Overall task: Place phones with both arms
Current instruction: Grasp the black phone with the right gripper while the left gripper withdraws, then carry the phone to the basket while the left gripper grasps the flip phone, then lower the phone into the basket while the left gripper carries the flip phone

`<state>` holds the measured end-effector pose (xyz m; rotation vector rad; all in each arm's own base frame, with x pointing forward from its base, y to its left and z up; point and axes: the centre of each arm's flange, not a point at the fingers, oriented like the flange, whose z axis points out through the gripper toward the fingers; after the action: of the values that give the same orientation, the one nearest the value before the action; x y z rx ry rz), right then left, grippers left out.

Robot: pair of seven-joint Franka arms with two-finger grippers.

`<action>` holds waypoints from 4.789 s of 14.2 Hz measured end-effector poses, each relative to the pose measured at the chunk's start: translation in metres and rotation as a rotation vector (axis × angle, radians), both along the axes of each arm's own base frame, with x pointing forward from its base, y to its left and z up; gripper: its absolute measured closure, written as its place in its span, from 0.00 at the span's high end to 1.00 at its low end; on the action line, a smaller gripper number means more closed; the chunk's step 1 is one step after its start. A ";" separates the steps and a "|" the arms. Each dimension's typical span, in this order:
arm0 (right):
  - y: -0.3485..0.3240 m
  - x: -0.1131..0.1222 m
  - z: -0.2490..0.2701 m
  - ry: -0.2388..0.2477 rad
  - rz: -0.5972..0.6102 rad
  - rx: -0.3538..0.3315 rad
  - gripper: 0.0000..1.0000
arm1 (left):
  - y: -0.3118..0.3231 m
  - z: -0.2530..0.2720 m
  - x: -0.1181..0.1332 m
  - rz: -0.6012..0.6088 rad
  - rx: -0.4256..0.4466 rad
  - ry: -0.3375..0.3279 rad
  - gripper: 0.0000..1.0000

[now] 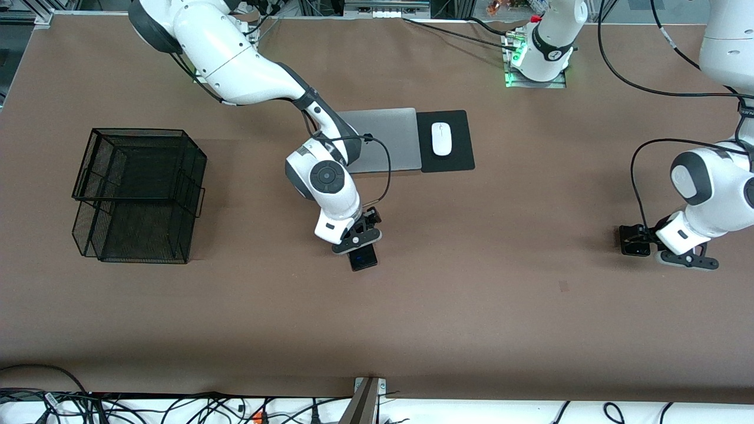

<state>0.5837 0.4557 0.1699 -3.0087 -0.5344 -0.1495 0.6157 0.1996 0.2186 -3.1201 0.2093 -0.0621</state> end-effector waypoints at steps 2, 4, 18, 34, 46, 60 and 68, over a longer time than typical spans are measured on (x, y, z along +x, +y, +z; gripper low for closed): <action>0.002 -0.001 0.000 -0.003 -0.003 -0.003 1.00 | 0.010 -0.002 -0.004 0.023 0.003 -0.014 1.00; 0.001 -0.001 -0.002 -0.009 -0.002 -0.011 1.00 | 0.009 -0.006 -0.007 0.054 0.004 -0.026 1.00; -0.010 0.016 0.028 0.009 -0.026 -0.093 0.80 | 0.000 -0.044 -0.018 0.115 -0.003 -0.038 1.00; -0.365 0.074 0.266 0.274 -0.313 -0.284 0.80 | 0.009 -0.050 -0.021 0.133 -0.002 -0.041 0.99; -0.529 -0.032 0.217 0.349 -0.337 -0.327 0.80 | 0.009 -0.051 -0.019 0.134 -0.002 -0.044 0.80; -0.581 -0.107 0.192 0.381 -0.403 -0.263 0.80 | -0.069 0.005 0.044 0.124 -0.018 -0.054 0.80; -0.589 -0.099 0.170 0.354 -0.413 -0.286 0.80 | -0.229 0.022 0.062 0.126 -0.038 -0.002 0.80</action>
<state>0.4850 -0.1333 0.3395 -3.2642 0.1111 0.4666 0.6773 -0.0298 0.2404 -3.1623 0.0113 -0.0685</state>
